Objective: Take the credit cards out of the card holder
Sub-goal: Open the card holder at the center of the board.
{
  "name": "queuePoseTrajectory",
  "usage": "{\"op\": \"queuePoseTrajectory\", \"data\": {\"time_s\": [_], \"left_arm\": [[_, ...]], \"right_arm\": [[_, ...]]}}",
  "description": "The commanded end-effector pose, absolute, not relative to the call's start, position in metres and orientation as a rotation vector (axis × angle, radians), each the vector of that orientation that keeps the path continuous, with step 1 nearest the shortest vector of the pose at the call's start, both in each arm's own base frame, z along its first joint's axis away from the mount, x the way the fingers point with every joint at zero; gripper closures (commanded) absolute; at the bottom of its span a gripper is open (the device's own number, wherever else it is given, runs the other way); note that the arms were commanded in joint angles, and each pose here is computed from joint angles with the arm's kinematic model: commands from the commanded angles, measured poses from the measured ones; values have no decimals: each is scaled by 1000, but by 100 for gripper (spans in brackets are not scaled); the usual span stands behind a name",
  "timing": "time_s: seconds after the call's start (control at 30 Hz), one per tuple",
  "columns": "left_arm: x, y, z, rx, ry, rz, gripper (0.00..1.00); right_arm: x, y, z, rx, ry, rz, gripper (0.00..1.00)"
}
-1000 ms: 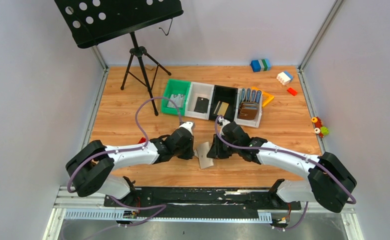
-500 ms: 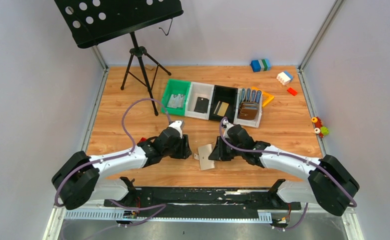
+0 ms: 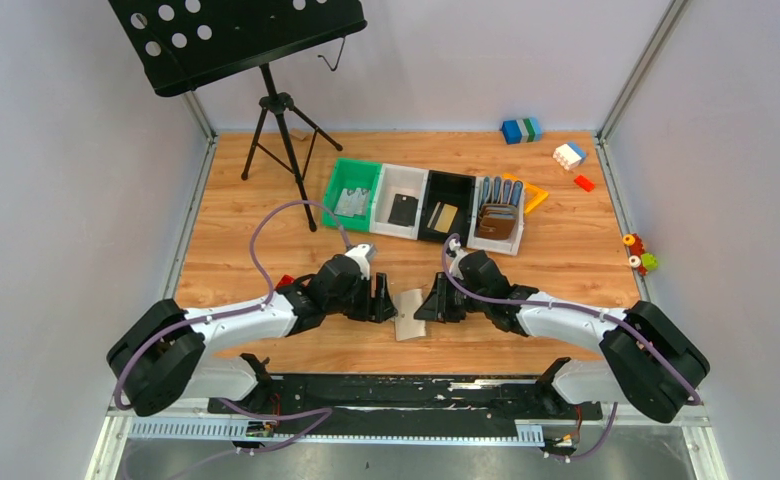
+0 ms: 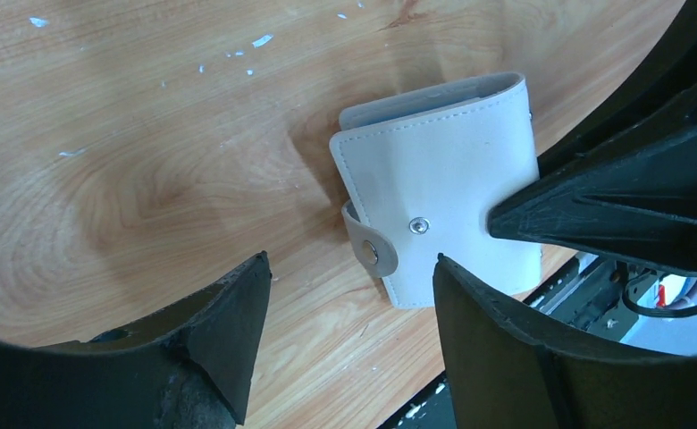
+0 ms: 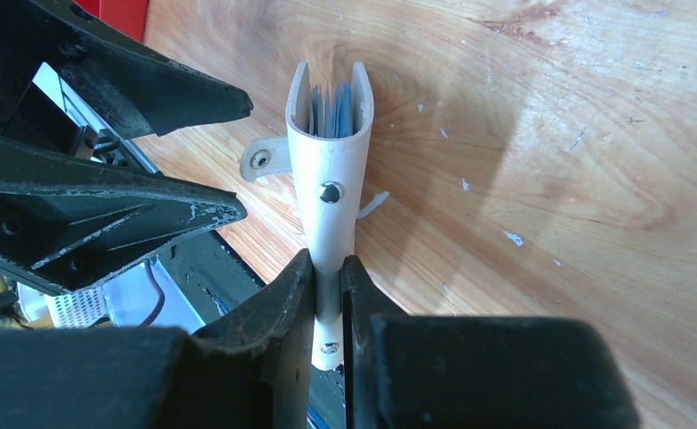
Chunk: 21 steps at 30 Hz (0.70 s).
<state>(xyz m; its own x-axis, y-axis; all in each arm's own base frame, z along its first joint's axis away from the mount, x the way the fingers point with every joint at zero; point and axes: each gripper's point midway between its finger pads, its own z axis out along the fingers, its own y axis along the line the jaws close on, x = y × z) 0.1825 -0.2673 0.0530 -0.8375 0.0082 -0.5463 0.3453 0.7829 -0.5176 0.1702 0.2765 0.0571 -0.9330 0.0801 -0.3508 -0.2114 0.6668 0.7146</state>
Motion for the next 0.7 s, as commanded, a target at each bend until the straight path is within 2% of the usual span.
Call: {"op": "queuePoseTrajectory", "data": {"time_s": [0.0, 0.1, 0.23, 0.37, 0.4, 0.43, 0.47, 0.57, 0.67], "left_arm": [[193, -282, 70, 290, 2379, -886, 26], [197, -281, 60, 299, 2424, -829, 31], [199, -283, 52, 312, 2461, -798, 57], [195, -279, 51, 317, 2476, -788, 77], [194, -279, 52, 320, 2473, -796, 85], [193, -280, 54, 323, 2468, -809, 95], [191, -281, 56, 331, 2468, -828, 100], [184, -284, 59, 357, 2487, -867, 100], [178, -287, 66, 363, 2484, -916, 100]], "right_arm": [[178, 285, 71, -116, 2467, 1198, 100], [178, 285, 70, -120, 2473, 1193, 100], [179, 282, 68, -120, 2482, 1159, 100], [181, 278, 65, -116, 2488, 1126, 100], [181, 278, 64, -117, 2488, 1117, 99], [182, 276, 63, -125, 2491, 1102, 96], [182, 274, 61, -130, 2501, 1077, 93], [188, 264, 57, -150, 2511, 972, 75], [192, 255, 59, -205, 2513, 872, 48]]}}
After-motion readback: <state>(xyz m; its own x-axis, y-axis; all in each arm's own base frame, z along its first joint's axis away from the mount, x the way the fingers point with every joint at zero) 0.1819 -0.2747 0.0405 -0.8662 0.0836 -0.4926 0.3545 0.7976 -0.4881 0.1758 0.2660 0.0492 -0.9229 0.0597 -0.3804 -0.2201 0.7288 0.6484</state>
